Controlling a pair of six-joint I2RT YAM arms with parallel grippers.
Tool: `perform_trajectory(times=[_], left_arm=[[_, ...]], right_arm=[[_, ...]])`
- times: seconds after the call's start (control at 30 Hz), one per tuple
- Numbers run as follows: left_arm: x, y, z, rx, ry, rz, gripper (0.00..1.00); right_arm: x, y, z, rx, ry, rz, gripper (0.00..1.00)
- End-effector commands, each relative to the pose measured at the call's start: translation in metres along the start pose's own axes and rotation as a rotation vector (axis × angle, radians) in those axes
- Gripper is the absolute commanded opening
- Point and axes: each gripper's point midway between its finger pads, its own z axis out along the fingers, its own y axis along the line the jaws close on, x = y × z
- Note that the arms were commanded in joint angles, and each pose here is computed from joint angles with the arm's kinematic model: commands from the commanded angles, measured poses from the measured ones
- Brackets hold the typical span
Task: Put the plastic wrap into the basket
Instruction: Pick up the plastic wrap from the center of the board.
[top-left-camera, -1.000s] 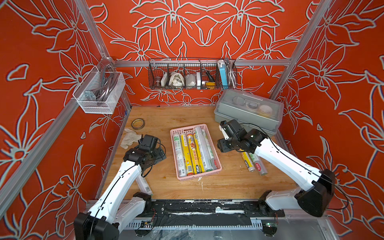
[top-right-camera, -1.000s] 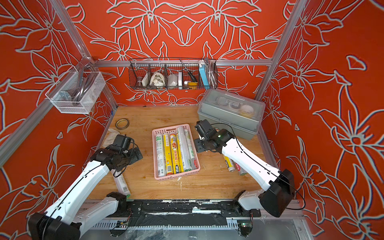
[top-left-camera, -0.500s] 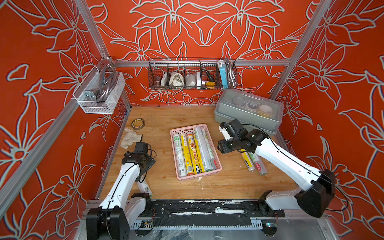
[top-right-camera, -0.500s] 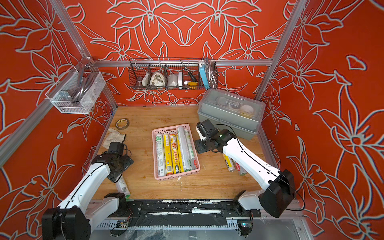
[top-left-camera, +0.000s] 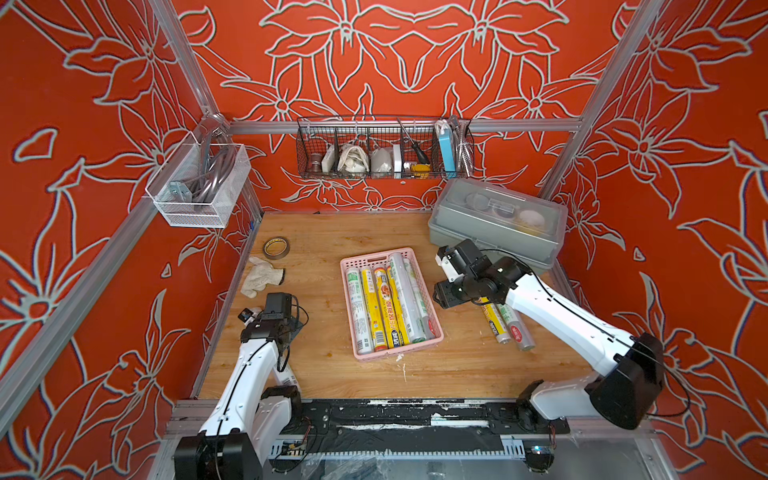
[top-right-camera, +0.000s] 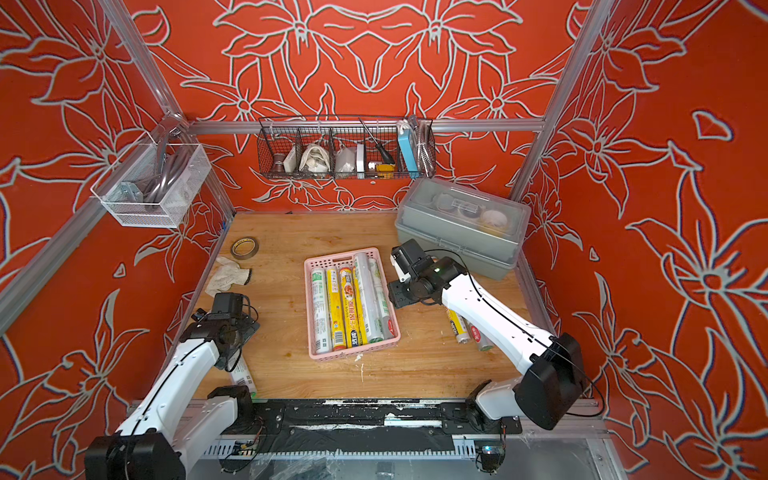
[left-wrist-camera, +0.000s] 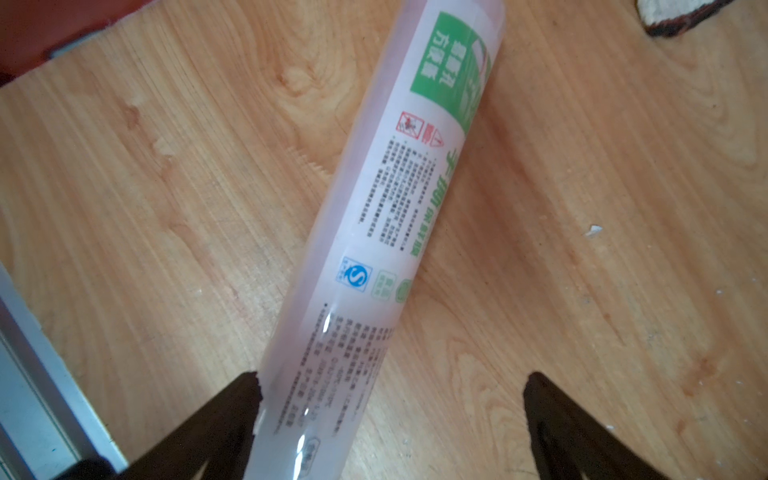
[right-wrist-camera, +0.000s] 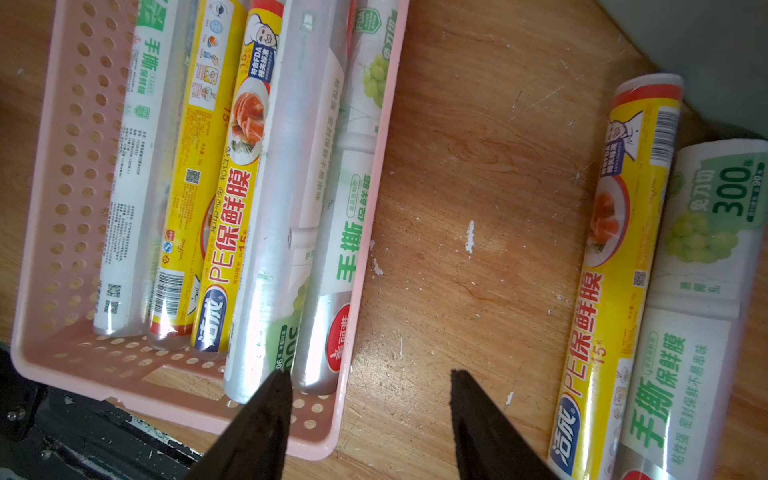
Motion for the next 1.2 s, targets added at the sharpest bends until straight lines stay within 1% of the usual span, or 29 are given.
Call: perform_trajectory(times=[0.0, 0.13, 0.2, 0.37, 0.5, 0.57, 0.6, 0.73, 0.8, 0.83, 1.0, 1.03, 1.07, 1.17], left_arm=[[-0.012, 0.006, -0.009, -0.036, -0.043, -0.022, 0.98], [-0.016, 0.019, -0.010, -0.095, -0.069, -0.054, 0.98], [-0.012, 0.020, -0.004, -0.091, -0.060, -0.061, 0.98], [0.002, 0.022, 0.011, -0.085, 0.011, -0.095, 0.98], [0.011, 0.015, 0.022, -0.022, 0.096, -0.147, 0.97], [0.013, 0.012, 0.025, -0.003, 0.114, -0.145, 0.95], [0.011, 0.011, 0.024, 0.001, 0.112, -0.137, 0.94], [0.013, -0.002, 0.024, 0.083, 0.124, -0.110, 0.88], [0.016, -0.008, 0.024, 0.115, 0.140, -0.096, 0.88], [0.016, -0.012, 0.024, 0.135, 0.147, -0.084, 0.86], [0.019, -0.028, 0.023, 0.203, 0.187, -0.028, 0.73], [0.025, -0.028, 0.029, 0.188, 0.220, -0.017, 0.69], [0.027, -0.031, 0.030, 0.199, 0.234, -0.008, 0.66], [0.031, -0.038, 0.033, 0.206, 0.264, 0.022, 0.63]], right_arm=[[0.001, 0.001, 0.001, -0.008, 0.021, 0.017, 0.61], [0.002, 0.002, 0.006, -0.007, 0.040, 0.022, 0.61], [0.003, 0.002, 0.008, -0.009, 0.048, 0.020, 0.61], [0.004, 0.001, 0.010, -0.004, 0.056, 0.017, 0.61], [0.006, 0.000, 0.011, 0.005, 0.058, 0.012, 0.61], [0.007, -0.001, 0.011, 0.006, 0.059, 0.012, 0.61], [0.007, -0.001, 0.010, 0.008, 0.059, 0.012, 0.61], [0.007, -0.002, 0.011, 0.012, 0.060, 0.012, 0.61], [0.007, -0.002, 0.011, 0.012, 0.061, 0.014, 0.61], [0.007, -0.002, 0.011, 0.012, 0.060, 0.015, 0.61], [0.007, -0.003, 0.011, 0.013, 0.058, 0.017, 0.61], [0.007, -0.002, 0.010, 0.013, 0.058, 0.017, 0.61], [0.007, -0.003, 0.011, 0.013, 0.058, 0.019, 0.61], [0.008, -0.003, 0.011, 0.014, 0.060, 0.019, 0.61]])
